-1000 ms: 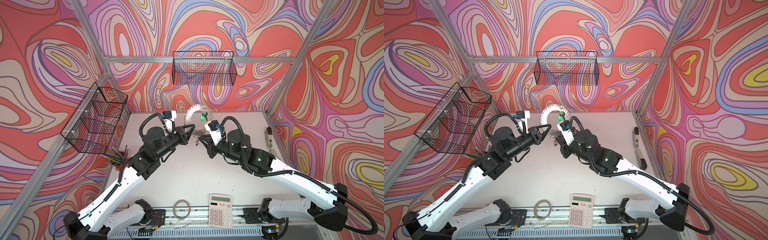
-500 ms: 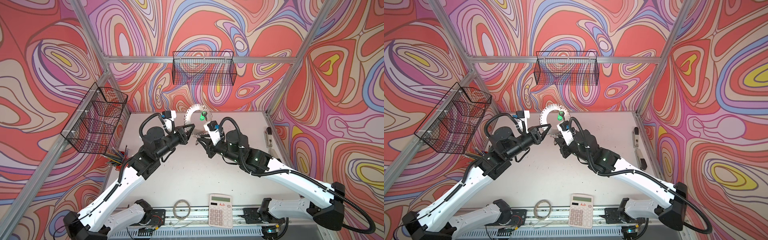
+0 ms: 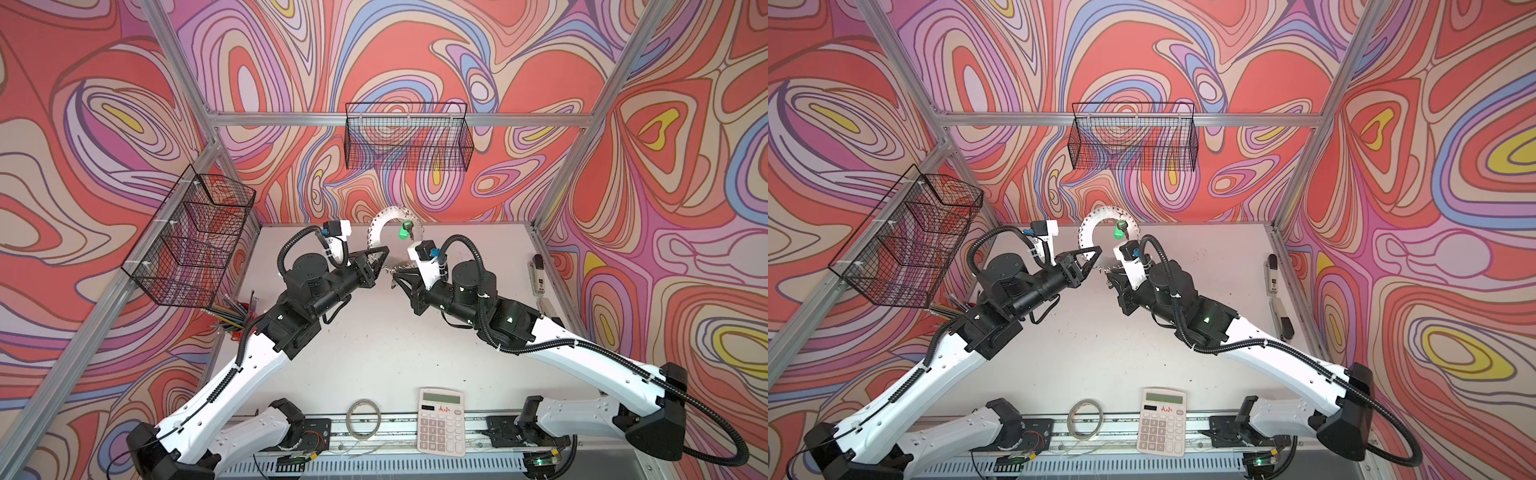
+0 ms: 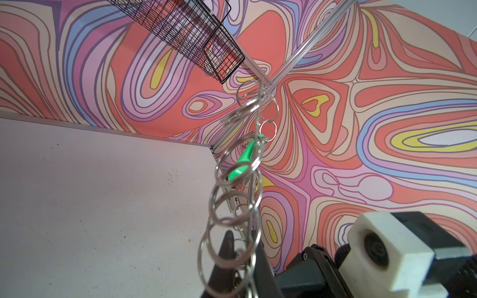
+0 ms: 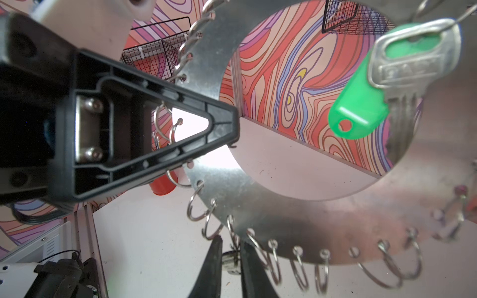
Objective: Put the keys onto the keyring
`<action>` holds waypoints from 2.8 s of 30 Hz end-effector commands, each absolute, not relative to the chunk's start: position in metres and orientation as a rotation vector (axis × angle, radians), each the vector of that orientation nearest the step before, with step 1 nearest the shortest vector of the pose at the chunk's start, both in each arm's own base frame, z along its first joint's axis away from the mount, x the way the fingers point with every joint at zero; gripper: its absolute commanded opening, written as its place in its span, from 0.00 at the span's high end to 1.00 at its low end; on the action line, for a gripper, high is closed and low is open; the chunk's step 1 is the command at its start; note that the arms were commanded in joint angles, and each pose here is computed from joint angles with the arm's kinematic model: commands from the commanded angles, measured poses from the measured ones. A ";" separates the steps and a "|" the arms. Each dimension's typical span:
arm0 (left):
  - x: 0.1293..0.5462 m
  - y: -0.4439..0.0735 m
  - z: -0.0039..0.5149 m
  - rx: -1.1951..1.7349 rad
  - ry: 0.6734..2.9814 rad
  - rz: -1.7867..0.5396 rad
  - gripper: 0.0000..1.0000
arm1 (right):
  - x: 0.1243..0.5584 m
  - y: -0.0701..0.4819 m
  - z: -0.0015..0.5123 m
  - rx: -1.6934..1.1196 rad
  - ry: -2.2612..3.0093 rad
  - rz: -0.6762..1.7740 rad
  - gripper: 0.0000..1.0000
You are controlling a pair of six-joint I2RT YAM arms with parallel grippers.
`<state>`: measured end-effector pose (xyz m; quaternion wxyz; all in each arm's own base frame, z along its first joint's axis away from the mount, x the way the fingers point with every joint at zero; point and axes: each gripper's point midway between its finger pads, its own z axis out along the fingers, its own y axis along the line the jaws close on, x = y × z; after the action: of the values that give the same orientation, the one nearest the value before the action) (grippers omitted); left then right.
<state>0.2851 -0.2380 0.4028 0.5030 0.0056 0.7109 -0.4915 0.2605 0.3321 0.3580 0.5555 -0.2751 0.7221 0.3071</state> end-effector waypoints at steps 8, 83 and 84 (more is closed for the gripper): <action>0.279 -0.241 0.410 0.035 1.708 -1.217 1.00 | 0.268 0.326 0.382 -0.550 1.641 0.745 0.86; 0.274 -0.264 0.315 0.080 2.091 -1.210 0.74 | 0.262 0.320 0.306 -0.487 2.262 0.961 1.00; 0.274 -0.264 0.312 0.074 2.094 -1.212 0.72 | 0.262 0.320 0.306 -0.484 2.267 0.971 1.00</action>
<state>0.2835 -0.2570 0.3160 0.3749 0.0210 0.8113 -0.4482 0.2586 0.3177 0.2915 0.3077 -0.1968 0.8663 0.3407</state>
